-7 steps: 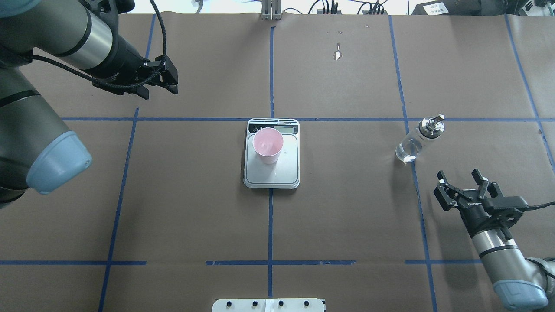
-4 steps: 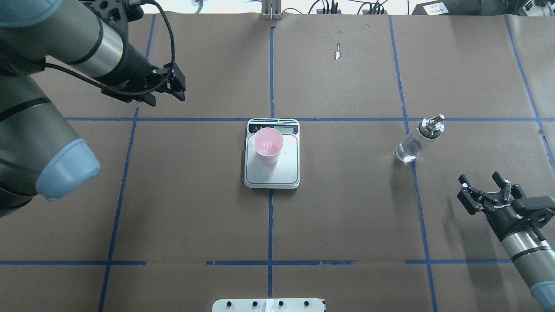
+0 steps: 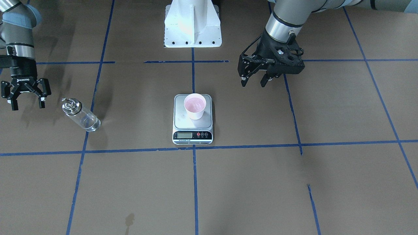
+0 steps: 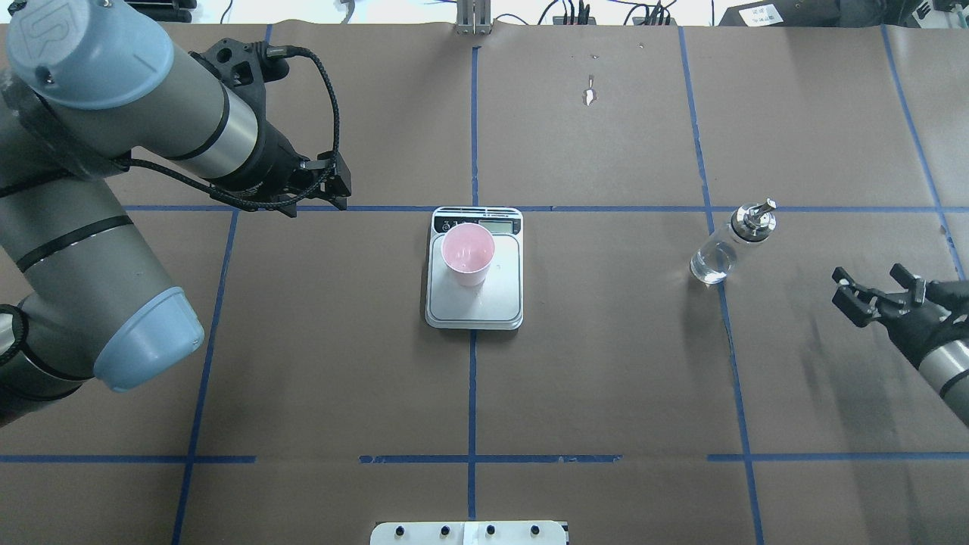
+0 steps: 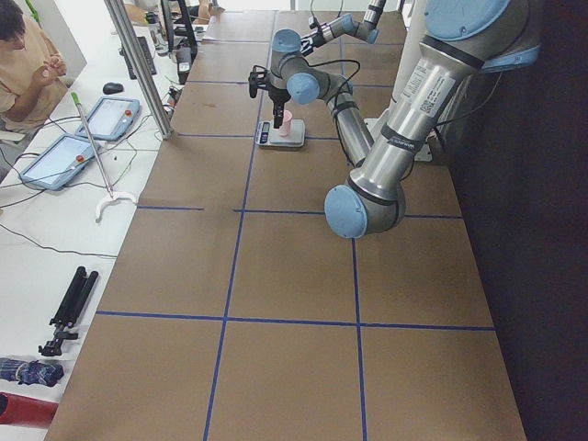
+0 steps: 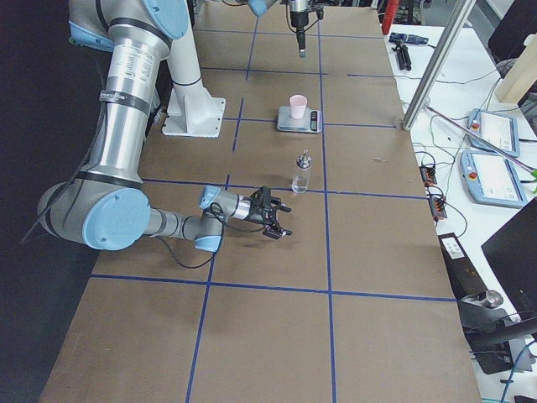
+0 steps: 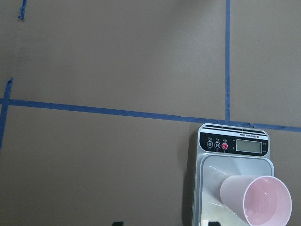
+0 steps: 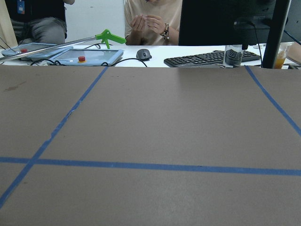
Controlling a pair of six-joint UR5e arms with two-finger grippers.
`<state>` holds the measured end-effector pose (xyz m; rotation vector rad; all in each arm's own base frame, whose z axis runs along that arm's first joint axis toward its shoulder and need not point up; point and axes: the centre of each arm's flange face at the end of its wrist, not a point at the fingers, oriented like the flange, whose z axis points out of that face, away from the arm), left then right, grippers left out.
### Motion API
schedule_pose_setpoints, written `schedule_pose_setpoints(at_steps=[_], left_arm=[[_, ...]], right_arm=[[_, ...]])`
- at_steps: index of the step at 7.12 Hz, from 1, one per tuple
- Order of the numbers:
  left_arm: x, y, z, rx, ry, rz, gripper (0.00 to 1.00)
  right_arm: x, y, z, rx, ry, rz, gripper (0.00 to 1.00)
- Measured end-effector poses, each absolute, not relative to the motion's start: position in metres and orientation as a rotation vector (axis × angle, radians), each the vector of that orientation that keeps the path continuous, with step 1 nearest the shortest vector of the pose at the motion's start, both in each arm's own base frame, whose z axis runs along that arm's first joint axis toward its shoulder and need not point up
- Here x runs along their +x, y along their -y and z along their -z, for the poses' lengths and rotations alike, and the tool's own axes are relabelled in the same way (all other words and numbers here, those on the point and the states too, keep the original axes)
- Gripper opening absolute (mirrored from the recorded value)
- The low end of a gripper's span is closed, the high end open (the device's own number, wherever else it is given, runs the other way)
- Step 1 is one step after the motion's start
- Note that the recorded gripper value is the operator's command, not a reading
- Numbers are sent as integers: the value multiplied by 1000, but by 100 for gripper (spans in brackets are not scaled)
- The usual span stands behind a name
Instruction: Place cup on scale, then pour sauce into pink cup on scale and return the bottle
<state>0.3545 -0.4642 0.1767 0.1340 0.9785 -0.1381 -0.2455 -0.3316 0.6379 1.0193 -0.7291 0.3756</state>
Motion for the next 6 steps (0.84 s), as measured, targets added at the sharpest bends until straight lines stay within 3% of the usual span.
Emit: schedule_pose_setpoints(at_steps=[3,6], left_arm=[[317,492,-197,243,-923,43,67],[249,534,-264,327,-787,-65,67]], right_arm=[[-235,401,-613,974,808,-402,100],[-206,479,-614,865,806,-323,100]])
